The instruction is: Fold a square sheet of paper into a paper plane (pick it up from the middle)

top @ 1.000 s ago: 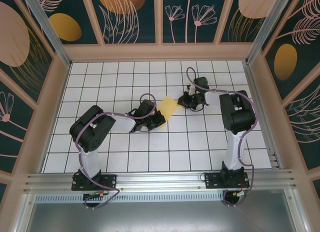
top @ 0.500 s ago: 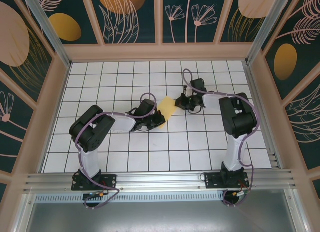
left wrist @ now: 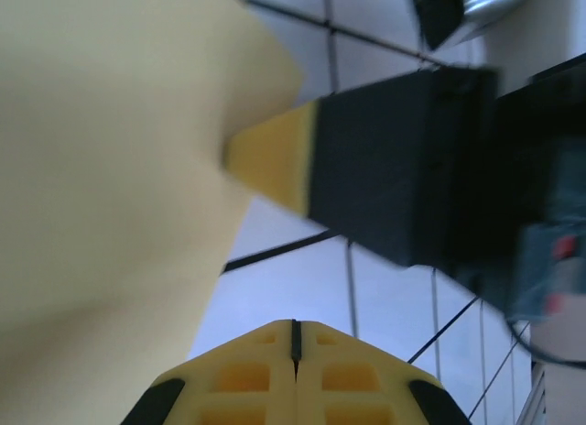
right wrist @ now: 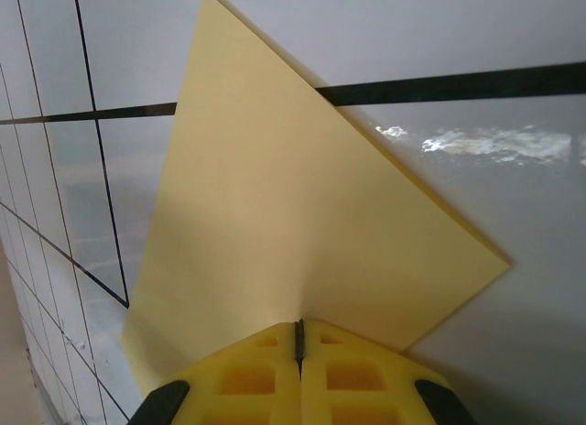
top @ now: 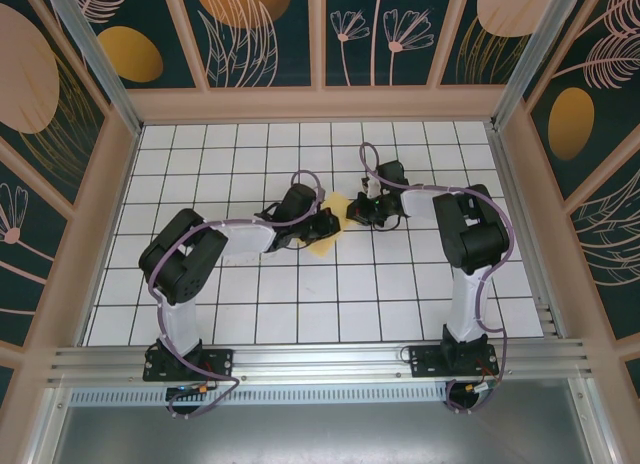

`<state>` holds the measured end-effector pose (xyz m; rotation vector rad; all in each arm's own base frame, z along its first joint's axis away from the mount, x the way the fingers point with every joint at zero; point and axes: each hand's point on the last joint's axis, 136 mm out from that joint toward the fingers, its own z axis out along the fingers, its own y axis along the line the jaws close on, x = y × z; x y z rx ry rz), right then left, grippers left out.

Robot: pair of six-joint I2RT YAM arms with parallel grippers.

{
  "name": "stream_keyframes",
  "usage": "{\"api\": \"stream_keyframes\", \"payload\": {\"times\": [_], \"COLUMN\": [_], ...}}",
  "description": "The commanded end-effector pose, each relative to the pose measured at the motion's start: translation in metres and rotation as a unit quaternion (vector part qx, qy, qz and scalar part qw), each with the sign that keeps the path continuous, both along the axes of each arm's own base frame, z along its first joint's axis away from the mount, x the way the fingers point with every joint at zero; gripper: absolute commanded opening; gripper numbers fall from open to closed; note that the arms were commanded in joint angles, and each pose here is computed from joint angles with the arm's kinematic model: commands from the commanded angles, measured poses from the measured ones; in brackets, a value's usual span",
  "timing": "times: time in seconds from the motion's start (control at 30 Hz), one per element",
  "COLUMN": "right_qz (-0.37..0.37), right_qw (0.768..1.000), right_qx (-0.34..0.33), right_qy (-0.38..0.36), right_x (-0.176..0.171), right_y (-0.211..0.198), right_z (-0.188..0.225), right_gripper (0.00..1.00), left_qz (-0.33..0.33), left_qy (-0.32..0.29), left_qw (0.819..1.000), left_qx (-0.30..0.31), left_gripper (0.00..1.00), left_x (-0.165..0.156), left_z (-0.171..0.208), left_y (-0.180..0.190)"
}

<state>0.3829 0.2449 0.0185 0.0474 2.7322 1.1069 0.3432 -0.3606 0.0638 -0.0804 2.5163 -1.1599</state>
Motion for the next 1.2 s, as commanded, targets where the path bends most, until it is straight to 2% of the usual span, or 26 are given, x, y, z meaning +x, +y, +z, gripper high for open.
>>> {"api": "stream_keyframes", "payload": {"times": [0.0, 0.13, 0.57, 1.17], "right_qz": [0.005, 0.006, 0.007, -0.010], "right_qw": [0.999, 0.999, 0.998, 0.993], "right_qx": [-0.031, -0.031, -0.048, -0.092], "right_qy": [0.030, 0.031, 0.044, 0.073], "right_x": [-0.009, -0.010, -0.014, -0.015], "right_y": [-0.009, -0.009, -0.014, -0.031], "right_z": [-0.027, -0.028, -0.039, -0.060], "right_gripper": [0.00, 0.00, 0.00, 0.00], "left_qz": [-0.013, -0.010, -0.063, -0.122], "left_qy": [-0.015, -0.011, 0.019, 0.053], "left_qw": [0.999, 0.997, 0.996, 0.986], "left_qx": [0.025, 0.075, 0.065, 0.100], "left_gripper": [0.00, 0.00, 0.00, 0.00], "left_x": [0.008, 0.011, -0.014, -0.077], "left_z": [-0.010, -0.031, -0.058, -0.080], "left_y": [-0.005, 0.005, 0.001, 0.041]}}
